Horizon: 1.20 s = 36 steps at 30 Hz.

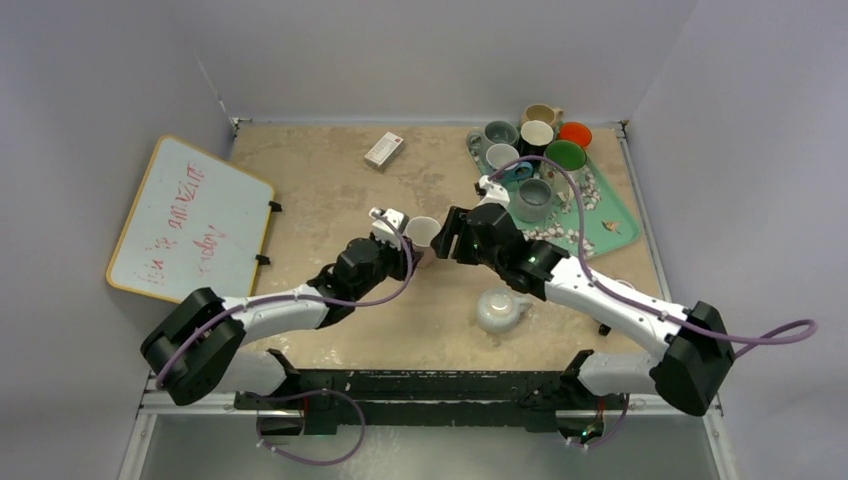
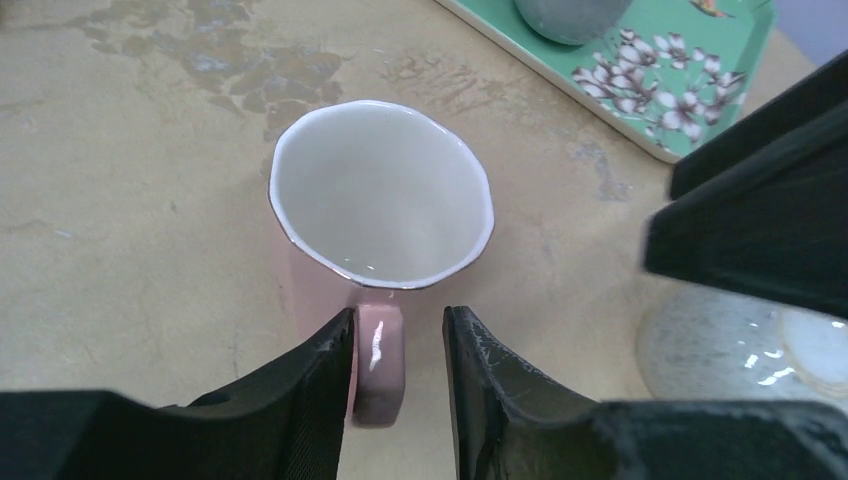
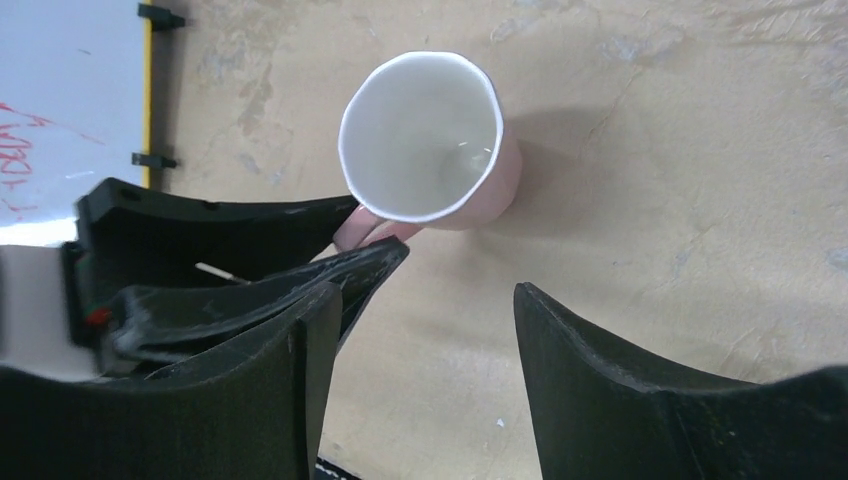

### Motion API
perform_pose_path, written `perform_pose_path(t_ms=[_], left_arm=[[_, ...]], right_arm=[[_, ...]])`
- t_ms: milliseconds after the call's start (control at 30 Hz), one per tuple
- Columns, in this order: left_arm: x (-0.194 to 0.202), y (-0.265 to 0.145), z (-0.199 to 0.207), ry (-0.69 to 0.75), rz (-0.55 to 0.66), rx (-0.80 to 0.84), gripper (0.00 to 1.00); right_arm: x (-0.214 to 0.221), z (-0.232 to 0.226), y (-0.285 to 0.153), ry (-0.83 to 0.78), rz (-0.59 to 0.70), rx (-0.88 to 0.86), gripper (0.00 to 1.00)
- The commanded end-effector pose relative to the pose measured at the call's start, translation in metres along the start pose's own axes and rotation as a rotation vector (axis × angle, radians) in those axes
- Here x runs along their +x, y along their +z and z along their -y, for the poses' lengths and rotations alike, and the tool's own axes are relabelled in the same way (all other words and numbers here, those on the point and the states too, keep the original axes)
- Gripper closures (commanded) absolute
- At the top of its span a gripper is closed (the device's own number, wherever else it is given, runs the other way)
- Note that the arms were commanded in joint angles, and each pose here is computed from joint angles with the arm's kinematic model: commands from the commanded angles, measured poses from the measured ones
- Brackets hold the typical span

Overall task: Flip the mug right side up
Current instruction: Turn over the cup at the center of the board, then pick up the cup at the center of the board.

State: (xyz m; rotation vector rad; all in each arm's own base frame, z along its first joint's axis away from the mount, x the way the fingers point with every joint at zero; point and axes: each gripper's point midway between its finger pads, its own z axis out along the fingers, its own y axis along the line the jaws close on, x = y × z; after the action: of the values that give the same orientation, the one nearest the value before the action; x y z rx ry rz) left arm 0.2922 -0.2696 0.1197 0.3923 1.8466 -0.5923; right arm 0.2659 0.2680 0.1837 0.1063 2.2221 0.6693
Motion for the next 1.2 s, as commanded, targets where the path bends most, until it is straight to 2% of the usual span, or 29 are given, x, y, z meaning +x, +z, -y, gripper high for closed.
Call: perform_pose_path(t_ms=[0, 100, 167, 233, 367, 433, 500, 600, 767, 900, 933, 1100, 1167], left_arm=[[-0.019, -0.009, 0.023, -0.134, -0.008, 0.076, 0.60], [-0.023, -0.016, 0.031, -0.184, -0.022, 0.103, 0.52], [-0.025, -0.023, 0.030, -0.237, -0.054, 0.080, 0.41], [-0.034, -0.026, 0.031, -0.271, -0.062, 0.089, 0.36], [-0.055, -0.035, 0.022, -0.399, -0.082, 0.119, 0.34], [-0.065, -0.038, -0.001, -0.491, -0.095, 0.086, 0.35], [-0.071, -0.042, -0.013, -0.507, -0.099, 0.077, 0.35], [-0.080, -0.053, -0.042, -0.497, -0.106, -0.021, 0.33], [-0.116, -0.083, -0.072, -0.465, -0.057, -0.078, 0.26], [-0.131, -0.107, -0.082, -0.307, -0.062, -0.145, 0.22], [-0.133, -0.113, -0.083, -0.270, -0.068, -0.155, 0.14], [-0.126, -0.134, -0.093, -0.096, -0.105, -0.199, 0.08], [-0.123, -0.139, -0.100, -0.084, -0.096, -0.246, 0.08]], right_arm=[[0.008, -0.008, 0.011, 0.054, -0.046, -0.013, 0.32], [0.012, -0.002, 0.018, 0.078, -0.057, 0.031, 0.31], [0.015, -0.002, 0.020, 0.106, -0.070, 0.042, 0.33], [0.015, -0.002, 0.021, 0.144, -0.075, 0.057, 0.36], [0.015, -0.002, 0.024, 0.218, -0.070, 0.082, 0.39], [0.016, -0.009, 0.027, 0.240, -0.071, 0.055, 0.40], [0.018, -0.015, 0.030, 0.226, -0.077, 0.031, 0.42], [0.022, -0.021, 0.037, 0.127, -0.092, 0.015, 0.45], [0.028, -0.027, 0.044, -0.100, -0.117, -0.045, 0.44], [0.037, -0.028, 0.048, -0.324, -0.162, -0.118, 0.41], [0.040, -0.026, 0.049, -0.362, -0.177, -0.124, 0.41], [0.053, -0.020, 0.057, -0.450, -0.226, -0.135, 0.43], [0.056, -0.021, 0.063, -0.463, -0.235, -0.139, 0.44]])
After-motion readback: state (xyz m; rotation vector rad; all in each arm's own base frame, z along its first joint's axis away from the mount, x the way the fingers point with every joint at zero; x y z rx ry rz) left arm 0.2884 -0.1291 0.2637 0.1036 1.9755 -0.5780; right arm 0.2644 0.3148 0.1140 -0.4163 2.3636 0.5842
